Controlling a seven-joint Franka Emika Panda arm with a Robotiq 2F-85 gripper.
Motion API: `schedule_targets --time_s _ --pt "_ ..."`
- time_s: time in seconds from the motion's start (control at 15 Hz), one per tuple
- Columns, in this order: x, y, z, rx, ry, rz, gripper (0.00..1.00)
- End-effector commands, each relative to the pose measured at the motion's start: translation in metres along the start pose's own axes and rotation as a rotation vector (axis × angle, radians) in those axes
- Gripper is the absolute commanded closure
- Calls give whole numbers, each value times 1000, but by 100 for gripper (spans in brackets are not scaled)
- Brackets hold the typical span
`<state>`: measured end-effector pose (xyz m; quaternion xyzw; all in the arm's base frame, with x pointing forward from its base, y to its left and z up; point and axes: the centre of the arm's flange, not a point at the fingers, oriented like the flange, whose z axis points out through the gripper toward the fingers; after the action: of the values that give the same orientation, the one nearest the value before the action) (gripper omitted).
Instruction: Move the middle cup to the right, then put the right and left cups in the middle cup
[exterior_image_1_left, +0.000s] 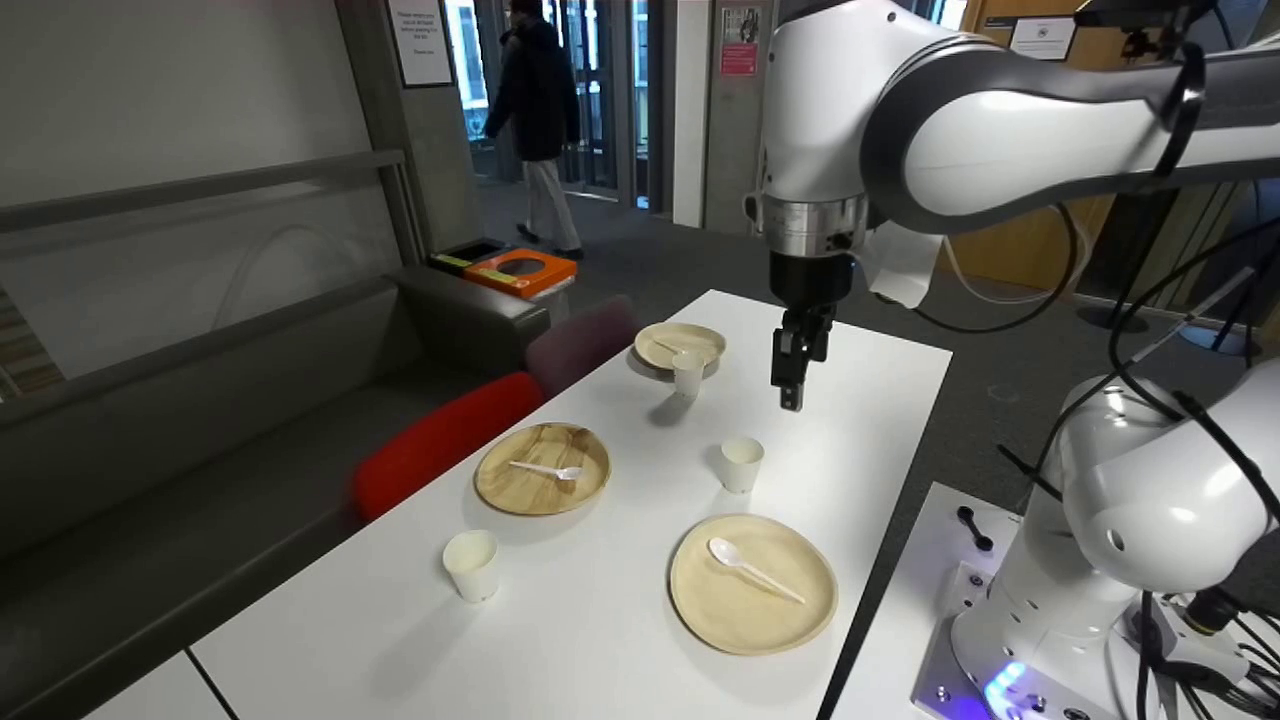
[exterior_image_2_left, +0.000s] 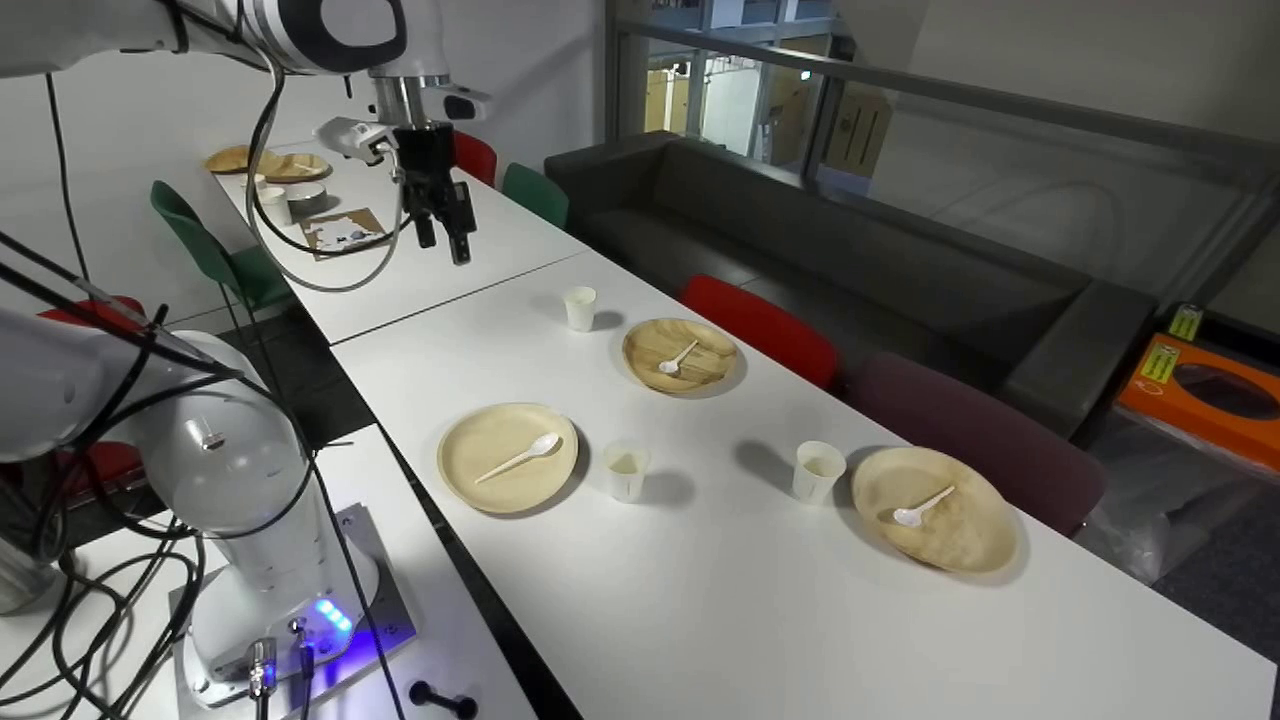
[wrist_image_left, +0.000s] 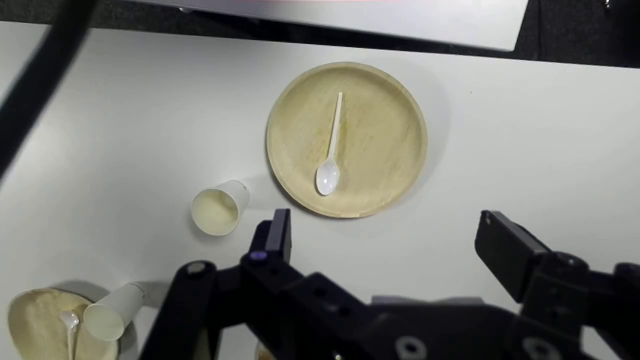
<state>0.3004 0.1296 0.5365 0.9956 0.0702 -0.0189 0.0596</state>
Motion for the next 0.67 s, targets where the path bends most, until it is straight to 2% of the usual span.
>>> schedule_targets --time_s 0.0,0.33,0.47,0.6 --pt "3 2 2 -1 1 23 0" --pt "22 15 14 2 13 165 0" --pt "38 26 26 14 34 230 0" --pt "61 42 46 47 71 239 0"
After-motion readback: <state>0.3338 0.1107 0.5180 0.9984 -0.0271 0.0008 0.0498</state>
